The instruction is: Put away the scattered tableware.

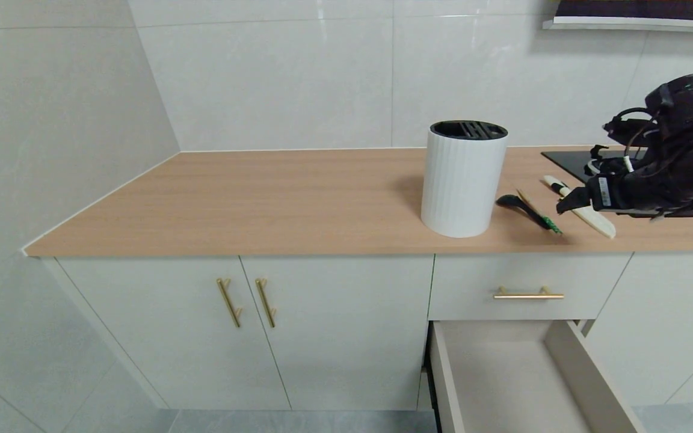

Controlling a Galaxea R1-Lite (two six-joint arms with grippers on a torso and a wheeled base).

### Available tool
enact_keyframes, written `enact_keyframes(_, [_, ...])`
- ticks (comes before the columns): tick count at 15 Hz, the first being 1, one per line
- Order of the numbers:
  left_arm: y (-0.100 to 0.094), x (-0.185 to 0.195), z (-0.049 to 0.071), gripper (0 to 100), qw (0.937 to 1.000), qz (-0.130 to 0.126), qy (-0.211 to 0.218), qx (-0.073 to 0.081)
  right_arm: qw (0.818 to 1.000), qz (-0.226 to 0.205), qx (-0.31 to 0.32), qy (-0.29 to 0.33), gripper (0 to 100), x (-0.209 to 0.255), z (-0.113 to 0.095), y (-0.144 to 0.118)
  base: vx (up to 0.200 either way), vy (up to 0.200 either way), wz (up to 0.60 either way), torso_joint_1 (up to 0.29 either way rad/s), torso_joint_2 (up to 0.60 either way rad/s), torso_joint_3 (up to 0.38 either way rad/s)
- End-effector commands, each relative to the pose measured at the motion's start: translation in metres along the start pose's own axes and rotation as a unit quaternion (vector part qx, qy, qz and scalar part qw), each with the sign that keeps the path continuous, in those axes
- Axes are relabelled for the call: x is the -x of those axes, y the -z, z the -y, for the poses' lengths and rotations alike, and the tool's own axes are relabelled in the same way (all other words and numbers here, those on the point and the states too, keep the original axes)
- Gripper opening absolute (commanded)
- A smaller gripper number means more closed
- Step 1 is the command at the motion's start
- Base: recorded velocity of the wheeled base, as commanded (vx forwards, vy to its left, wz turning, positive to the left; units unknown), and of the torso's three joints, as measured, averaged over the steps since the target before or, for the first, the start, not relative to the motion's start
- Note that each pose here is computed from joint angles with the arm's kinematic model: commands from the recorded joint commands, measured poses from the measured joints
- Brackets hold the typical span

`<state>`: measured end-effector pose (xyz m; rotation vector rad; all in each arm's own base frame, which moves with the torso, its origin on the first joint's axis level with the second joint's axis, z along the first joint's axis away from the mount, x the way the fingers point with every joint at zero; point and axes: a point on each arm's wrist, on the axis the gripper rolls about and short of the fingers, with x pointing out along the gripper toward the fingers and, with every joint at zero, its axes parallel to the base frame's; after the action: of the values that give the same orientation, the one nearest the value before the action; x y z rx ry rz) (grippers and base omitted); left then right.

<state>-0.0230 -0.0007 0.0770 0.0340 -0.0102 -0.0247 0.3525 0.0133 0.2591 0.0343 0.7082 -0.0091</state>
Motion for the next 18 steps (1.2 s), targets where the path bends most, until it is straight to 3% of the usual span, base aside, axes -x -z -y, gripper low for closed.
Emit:
enact_keyframes(1, [0.000, 0.000, 0.000, 100, 1.0000, 0.000, 0.000, 0.000, 0.999, -0.042, -0.015, 0.014, 100, -0.053, 0.001, 0.004, 0.000, 0.000, 0.00, 0.000, 0.00, 0.000])
enact_keyframes(7, [0.000, 0.000, 0.000, 100, 1.0000, 0.000, 0.000, -0.001, 0.998, -0.052, -0.041, 0.023, 100, -0.090, 0.000, 0.003, 0.000, 0.000, 0.00, 0.000, 0.00, 0.000])
enact_keyframes(18, [0.000, 0.000, 0.000, 100, 1.0000, 0.000, 0.000, 0.000, 0.997, -0.044, -0.058, 0.022, 100, -0.107, -0.002, 0.002, 0.000, 0.000, 0.00, 0.000, 0.00, 0.000])
